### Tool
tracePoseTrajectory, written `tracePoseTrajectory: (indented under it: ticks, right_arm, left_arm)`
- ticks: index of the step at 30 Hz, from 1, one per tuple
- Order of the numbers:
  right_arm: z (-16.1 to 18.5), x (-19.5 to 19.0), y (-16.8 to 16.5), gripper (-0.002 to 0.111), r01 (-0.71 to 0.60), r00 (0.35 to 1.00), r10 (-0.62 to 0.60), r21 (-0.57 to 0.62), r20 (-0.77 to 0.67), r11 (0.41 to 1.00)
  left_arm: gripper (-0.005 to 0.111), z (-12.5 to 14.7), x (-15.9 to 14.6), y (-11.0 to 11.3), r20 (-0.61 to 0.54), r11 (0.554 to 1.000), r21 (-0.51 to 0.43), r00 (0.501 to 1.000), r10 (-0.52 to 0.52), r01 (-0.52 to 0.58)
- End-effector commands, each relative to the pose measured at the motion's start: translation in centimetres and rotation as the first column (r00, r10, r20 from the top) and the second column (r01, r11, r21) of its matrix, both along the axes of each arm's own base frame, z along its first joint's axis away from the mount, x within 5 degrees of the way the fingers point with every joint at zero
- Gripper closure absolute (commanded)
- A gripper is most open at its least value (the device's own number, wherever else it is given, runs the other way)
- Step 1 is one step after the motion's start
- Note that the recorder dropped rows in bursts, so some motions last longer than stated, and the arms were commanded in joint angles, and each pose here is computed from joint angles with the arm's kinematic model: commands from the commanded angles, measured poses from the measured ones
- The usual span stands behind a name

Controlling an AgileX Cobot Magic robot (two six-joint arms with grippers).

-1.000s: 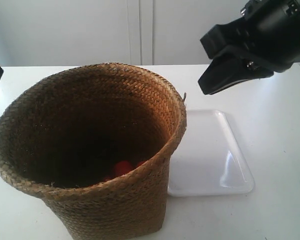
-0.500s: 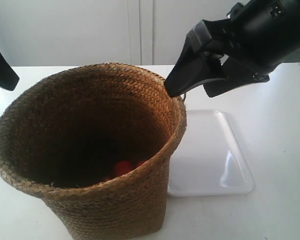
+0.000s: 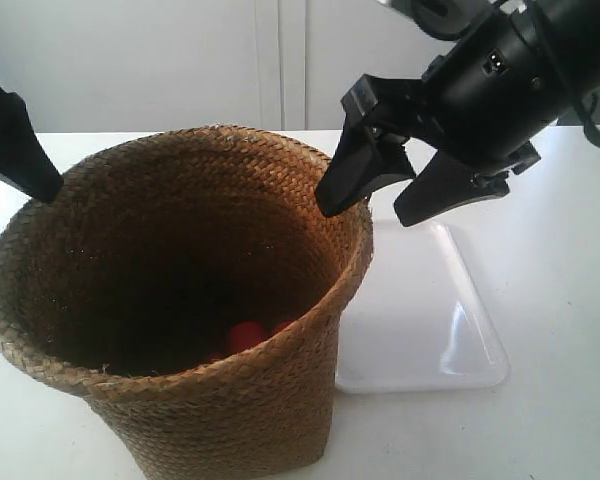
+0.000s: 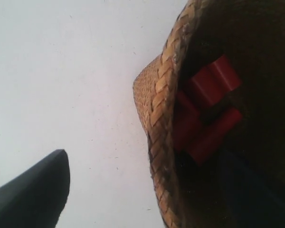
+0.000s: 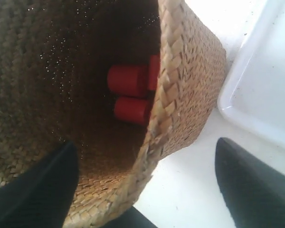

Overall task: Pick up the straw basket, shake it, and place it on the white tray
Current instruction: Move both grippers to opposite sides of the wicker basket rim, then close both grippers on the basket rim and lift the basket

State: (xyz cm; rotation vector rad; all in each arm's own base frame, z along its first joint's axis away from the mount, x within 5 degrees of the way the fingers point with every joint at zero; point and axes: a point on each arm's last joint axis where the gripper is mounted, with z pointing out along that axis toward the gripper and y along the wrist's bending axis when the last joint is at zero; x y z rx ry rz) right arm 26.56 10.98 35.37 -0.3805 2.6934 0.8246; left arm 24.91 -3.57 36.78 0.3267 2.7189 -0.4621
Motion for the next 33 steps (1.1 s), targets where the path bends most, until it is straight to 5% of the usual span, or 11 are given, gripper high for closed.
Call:
tracePoseTrajectory:
  ticks: [1, 14, 26, 33]
  right_arm:
    - [-0.8, 0.3, 0.6, 0.035, 0.011, 0.999, -0.010, 0.008, -0.048, 1.000]
    - [-2.5, 0.9, 2.8, 0.043, -0.019, 0.998, 0.016, -0.055, -0.062, 0.998]
    - [-4.0, 2.0, 3.1, 0.043, -0.002, 0.996, -0.005, -0.076, -0.093, 0.997]
    - [-4.0, 2.0, 3.0, 0.043, -0.064, 0.997, 0.060, -0.092, -0.045, 0.994]
  left_arm:
    - [0.021, -0.8, 0.0, -0.4, -0.114, 0.998, -0.046, 0.993, -0.039, 0.034]
    - [0.021, -1.7, 0.8, -0.7, -0.150, 0.998, -0.048, 0.988, -0.048, 0.041]
    - [0.025, -3.1, 1.5, -3.2, -0.148, 0.990, 0.119, 0.988, -0.053, 0.071]
    - [0.025, -4.8, 2.8, -3.9, -0.214, 0.996, 0.060, 0.976, -0.047, 0.061]
